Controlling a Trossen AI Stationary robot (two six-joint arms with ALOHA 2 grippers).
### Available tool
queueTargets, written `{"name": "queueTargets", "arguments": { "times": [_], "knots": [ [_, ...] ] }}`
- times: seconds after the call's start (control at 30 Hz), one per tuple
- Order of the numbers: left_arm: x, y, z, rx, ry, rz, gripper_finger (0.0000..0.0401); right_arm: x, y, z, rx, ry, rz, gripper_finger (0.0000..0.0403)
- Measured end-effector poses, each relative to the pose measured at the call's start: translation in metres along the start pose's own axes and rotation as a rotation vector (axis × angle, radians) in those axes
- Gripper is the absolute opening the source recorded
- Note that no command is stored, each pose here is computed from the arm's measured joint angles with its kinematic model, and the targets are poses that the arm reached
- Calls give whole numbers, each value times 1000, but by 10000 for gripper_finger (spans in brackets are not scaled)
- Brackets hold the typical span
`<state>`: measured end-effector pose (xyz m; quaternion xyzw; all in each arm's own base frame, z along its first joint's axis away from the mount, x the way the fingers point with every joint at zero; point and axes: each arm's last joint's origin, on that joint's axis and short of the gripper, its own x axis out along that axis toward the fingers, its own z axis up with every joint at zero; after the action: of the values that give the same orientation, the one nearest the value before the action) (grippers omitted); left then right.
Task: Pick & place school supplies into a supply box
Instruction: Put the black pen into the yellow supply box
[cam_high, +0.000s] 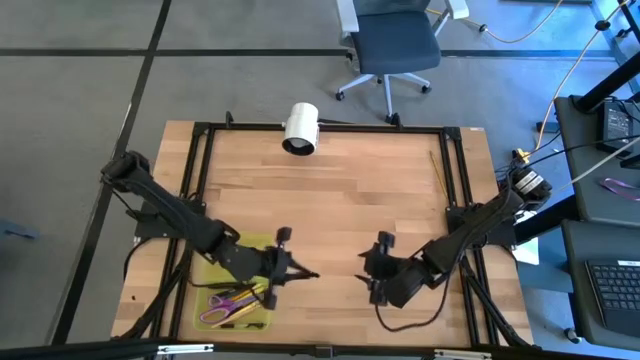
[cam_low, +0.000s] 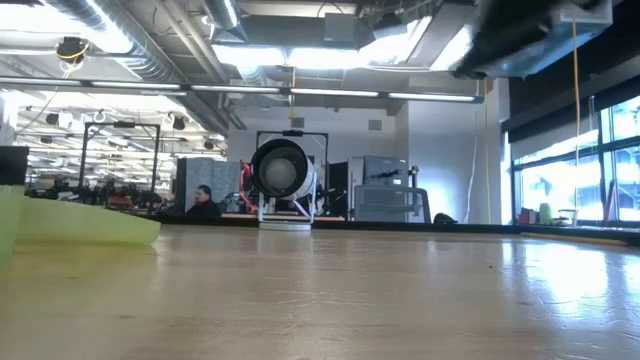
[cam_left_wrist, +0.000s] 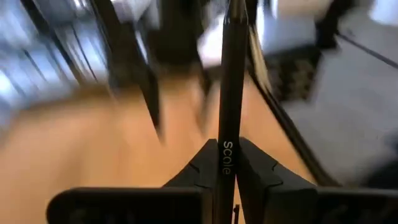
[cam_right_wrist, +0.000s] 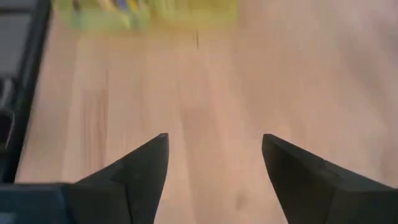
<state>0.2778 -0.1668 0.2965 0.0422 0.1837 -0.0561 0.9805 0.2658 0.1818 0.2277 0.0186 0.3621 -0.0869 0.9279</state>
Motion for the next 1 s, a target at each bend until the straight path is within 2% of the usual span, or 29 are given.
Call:
{"name": "queueTargets", "arguments": {
  "times": [0.1,0.2,0.33,0.43,0.6,1.0],
  "knots": [
    [-11,-2,-8,-206,250,-86,25,-1,-5,-8,46,93,-27,260],
    [-15,-8,-26,-360,475,-111,26,-2,-9,-12,78,129,-64,260],
    [-19,-21,-54,-600,791,-36,26,-1,-11,-12,96,132,-78,260],
    [-24,-33,-70,-704,974,27,26,-1,-11,-12,97,132,-77,260],
    [-24,-55,-87,-779,1061,88,26,-1,-11,-12,97,132,-77,260],
    [-10,-82,-125,-756,1163,221,40,-1,-11,-12,97,132,-75,260]
  ]
}}
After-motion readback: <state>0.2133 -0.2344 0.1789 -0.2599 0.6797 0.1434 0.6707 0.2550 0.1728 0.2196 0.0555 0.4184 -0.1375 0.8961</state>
